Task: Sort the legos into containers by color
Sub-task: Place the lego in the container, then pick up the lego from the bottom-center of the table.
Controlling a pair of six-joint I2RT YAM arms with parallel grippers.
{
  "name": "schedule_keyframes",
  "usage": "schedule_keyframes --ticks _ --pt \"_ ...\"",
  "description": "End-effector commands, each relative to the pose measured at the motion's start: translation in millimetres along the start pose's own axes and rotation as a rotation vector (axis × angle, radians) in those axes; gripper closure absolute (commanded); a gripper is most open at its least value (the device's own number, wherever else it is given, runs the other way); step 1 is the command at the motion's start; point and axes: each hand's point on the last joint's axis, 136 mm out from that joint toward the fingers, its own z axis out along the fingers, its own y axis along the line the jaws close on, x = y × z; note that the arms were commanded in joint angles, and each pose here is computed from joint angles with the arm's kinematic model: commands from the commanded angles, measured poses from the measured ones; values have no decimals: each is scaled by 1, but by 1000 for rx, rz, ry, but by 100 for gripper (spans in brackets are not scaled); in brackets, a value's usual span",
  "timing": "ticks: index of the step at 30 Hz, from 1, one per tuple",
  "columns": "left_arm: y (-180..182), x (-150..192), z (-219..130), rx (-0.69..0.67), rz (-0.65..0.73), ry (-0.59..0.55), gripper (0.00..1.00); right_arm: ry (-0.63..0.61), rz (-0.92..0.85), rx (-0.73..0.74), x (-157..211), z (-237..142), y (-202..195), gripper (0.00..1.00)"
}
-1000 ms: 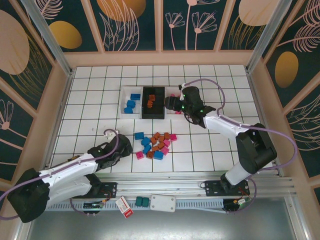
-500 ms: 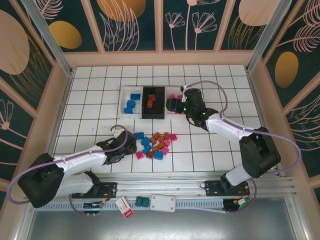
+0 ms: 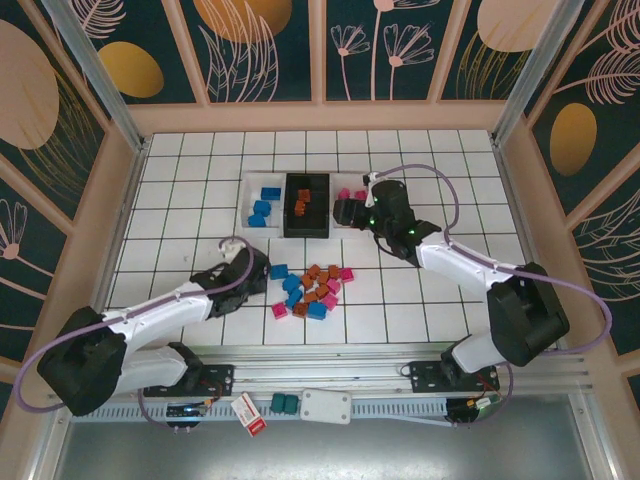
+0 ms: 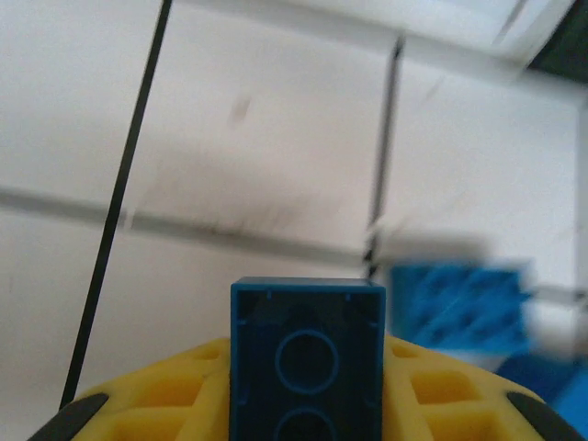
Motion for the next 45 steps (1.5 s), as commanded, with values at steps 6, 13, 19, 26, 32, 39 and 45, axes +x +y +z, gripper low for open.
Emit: schedule_keyframes --ticks 6,13,19,26,32,39,45 --pt "-47 -143 11 44 -33 -194 77 17 15 -8 17 -9 5 27" --pt "-54 -177 84 -9 -48 -136 79 42 11 -13 35 -16 8 27" --pt "-63 -189 105 -7 -63 -119 56 72 10 -8 53 -22 5 26" --pt "-71 -188 64 116 -97 -143 34 89 21 -3 65 -27 -1 26" --pt "-76 -137 0 257 -69 -155 11 168 17 21 95 -26 -11 28" --pt "-55 -69 -30 335 -84 -102 1 291 -47 61 135 -18 -17 32" --pt "-26 -36 -37 329 -124 -78 1 348 -66 116 156 -17 -27 42"
